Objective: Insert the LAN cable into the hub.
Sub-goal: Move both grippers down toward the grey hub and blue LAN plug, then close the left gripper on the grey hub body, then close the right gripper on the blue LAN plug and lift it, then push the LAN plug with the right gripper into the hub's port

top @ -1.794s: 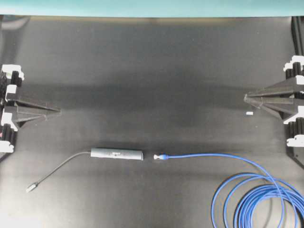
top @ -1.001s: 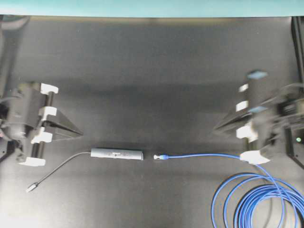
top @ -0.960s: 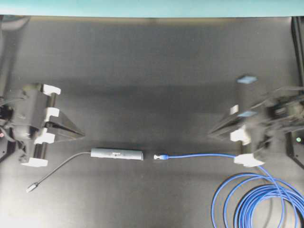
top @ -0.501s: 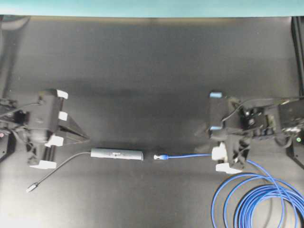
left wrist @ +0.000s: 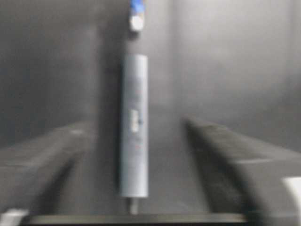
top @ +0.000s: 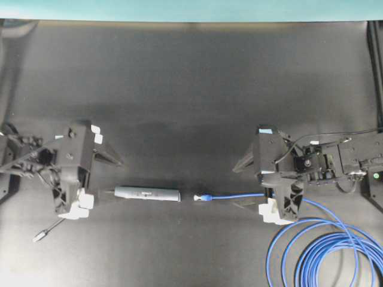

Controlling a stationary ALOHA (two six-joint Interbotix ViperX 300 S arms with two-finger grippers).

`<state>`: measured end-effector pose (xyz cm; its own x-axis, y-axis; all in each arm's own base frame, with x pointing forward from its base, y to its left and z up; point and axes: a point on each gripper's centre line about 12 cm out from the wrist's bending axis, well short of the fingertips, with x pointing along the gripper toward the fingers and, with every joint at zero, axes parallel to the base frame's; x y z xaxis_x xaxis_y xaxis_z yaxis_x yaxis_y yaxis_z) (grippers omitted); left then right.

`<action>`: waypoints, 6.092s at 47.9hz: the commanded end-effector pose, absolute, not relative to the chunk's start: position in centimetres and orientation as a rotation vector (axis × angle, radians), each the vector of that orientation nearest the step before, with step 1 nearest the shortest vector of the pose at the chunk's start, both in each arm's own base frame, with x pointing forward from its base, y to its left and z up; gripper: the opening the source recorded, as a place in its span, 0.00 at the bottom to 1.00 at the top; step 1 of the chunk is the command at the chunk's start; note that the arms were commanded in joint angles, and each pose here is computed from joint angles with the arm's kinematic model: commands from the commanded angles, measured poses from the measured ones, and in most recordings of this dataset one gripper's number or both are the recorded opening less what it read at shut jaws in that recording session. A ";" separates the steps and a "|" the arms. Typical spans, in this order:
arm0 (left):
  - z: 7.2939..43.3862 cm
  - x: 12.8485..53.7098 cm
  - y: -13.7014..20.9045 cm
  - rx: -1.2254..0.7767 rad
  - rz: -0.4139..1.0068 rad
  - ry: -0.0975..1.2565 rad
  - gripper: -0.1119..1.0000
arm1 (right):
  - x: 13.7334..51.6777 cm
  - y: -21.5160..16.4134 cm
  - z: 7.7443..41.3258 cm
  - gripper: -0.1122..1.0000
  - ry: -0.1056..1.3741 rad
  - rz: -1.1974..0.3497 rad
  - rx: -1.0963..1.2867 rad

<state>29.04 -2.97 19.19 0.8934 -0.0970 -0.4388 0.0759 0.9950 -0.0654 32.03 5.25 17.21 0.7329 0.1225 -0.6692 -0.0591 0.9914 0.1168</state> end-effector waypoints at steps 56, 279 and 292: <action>7.3 31.7 -3.7 -0.146 -0.119 0.302 0.82 | 32.6 5.8 18.4 0.84 0.622 0.111 0.126; 18.7 36.1 -4.1 -0.029 -0.095 0.573 0.35 | 41.3 7.4 13.8 0.22 0.447 0.070 0.252; 18.4 36.4 -4.2 -0.021 -0.099 0.575 0.35 | 42.0 7.5 14.0 0.22 0.466 0.076 0.225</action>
<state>35.32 -4.22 16.76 0.7990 -0.0977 -0.5933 0.0846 0.9952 -0.0499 40.21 7.51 11.60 0.8562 0.1249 -0.5014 -0.0059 0.9727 0.2322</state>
